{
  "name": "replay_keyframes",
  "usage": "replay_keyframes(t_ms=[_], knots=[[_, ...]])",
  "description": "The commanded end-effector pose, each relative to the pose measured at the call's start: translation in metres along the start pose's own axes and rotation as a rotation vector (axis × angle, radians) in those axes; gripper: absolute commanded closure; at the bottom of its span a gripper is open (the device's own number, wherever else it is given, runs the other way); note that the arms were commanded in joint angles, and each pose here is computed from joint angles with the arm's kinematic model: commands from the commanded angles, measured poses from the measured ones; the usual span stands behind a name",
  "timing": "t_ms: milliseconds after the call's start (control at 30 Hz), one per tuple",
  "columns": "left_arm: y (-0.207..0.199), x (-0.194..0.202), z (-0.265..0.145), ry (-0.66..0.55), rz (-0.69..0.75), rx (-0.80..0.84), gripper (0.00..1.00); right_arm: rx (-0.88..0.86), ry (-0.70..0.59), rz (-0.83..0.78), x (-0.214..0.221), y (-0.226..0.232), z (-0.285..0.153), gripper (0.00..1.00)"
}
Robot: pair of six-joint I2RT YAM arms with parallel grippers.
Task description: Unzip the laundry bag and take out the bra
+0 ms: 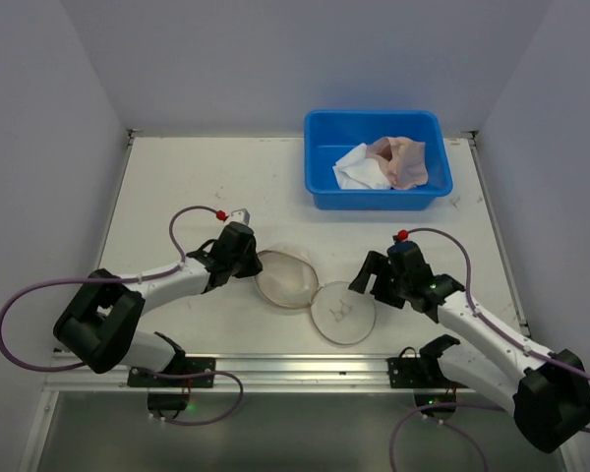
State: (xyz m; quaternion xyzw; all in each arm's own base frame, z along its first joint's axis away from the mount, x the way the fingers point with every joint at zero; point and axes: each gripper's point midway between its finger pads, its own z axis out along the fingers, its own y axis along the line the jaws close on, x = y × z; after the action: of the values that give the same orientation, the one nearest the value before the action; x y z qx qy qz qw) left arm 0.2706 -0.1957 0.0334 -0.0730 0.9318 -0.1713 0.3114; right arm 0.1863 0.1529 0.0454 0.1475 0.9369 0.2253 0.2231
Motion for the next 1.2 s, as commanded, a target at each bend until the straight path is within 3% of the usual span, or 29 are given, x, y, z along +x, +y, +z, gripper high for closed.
replay_keyframes(t_ms=[0, 367, 667, 900, 933, 1033, 1167], knots=[[-0.002, -0.009, 0.001, -0.031, 0.009, 0.029, 0.88, 0.055, -0.113, -0.039, -0.028, 0.001, -0.02, 0.17], [-0.01, -0.015, -0.002, -0.04, 0.015, 0.054, 0.88, 0.071, 0.033, -0.013, 0.006, -0.013, 0.005, 0.35], [-0.012, -0.016, -0.004, -0.041, 0.019, 0.065, 0.88, 0.112, 0.059, -0.007, 0.01, -0.021, 0.013, 0.51], [-0.009, -0.013, -0.005, -0.037, 0.022, 0.059, 0.88, 0.111, 0.083, -0.018, 0.014, -0.02, 0.016, 0.75], [-0.009, -0.014, -0.005, -0.039, 0.023, 0.06, 0.88, 0.107, 0.083, -0.023, 0.013, -0.02, 0.016, 0.85], [-0.009, -0.014, -0.006, -0.04, 0.023, 0.058, 0.88, 0.116, 0.071, -0.029, 0.012, -0.022, 0.015, 1.0], [-0.007, -0.011, -0.008, -0.033, 0.028, 0.055, 0.89, 0.119, 0.008, -0.061, -0.006, -0.015, -0.004, 1.0]])
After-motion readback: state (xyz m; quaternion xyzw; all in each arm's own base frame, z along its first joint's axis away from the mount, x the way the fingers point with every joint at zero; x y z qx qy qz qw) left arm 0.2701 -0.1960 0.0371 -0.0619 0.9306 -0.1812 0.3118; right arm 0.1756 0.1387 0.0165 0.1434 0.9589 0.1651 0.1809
